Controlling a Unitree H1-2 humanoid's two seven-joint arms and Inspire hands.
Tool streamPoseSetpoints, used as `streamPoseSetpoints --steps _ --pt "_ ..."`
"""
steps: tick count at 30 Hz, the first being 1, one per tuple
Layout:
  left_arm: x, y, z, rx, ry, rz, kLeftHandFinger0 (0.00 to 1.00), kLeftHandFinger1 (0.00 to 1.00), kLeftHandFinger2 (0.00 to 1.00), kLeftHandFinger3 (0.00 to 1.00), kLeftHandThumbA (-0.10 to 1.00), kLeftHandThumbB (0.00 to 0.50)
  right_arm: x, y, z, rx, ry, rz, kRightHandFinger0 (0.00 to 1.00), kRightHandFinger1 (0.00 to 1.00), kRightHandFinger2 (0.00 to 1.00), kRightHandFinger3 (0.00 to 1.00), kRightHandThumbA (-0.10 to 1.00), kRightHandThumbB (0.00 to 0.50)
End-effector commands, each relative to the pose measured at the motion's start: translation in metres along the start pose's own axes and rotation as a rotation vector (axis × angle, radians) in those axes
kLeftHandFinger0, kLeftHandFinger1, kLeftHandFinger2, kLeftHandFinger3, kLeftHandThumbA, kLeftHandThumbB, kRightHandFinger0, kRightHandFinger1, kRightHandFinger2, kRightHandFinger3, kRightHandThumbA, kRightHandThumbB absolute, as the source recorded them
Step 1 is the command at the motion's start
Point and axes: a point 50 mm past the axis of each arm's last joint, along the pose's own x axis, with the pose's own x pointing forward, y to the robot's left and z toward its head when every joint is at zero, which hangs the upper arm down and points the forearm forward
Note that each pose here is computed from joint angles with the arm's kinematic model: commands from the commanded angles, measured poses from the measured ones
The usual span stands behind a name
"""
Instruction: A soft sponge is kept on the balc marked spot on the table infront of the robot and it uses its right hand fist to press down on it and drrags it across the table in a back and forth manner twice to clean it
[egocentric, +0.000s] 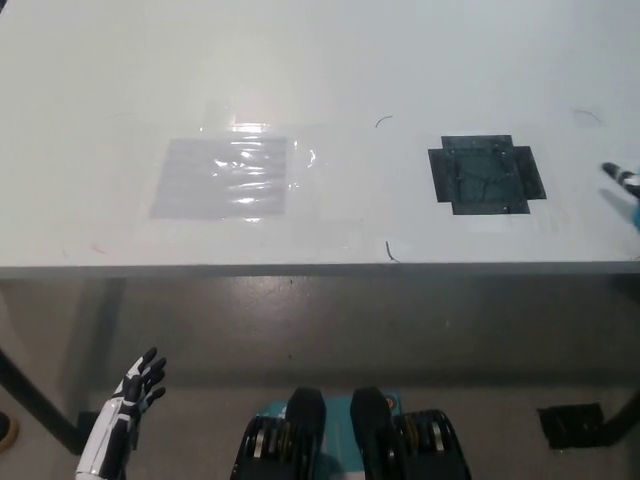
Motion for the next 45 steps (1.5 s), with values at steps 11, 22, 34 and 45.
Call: streamPoseSetpoints --steps 11,22,34,45 --pt "0.006 0.002 0.009 0.002 -0.065 -0.009 1.0 1.0 1.0 1.0 1.0 0.482 -0.012 0.039 -0.042 0.056 0.118 0.054 0.0 0.0 0.0 0.0 1.0 0.114" --pt "0.004 0.002 0.009 -0.001 -0.072 -0.002 1.0 1.0 1.0 1.0 1.0 0.485 -0.019 0.167 -0.036 0.114 0.086 0.264 0.0 0.0 0.0 0.0 1.0 0.124" --pt "0.002 -0.001 0.008 -0.018 -0.064 0.01 1.0 1.0 1.0 1.0 1.0 0.5 -0.039 0.252 -0.03 0.124 0.082 0.403 0.0 0.0 0.0 0.0 1.0 0.112" --pt "0.0 0.002 0.008 -0.014 -0.062 0.013 1.0 1.0 1.0 1.0 1.0 0.5 -0.032 0.222 -0.036 0.118 0.096 0.356 0.0 0.0 0.0 0.0 1.0 0.109"
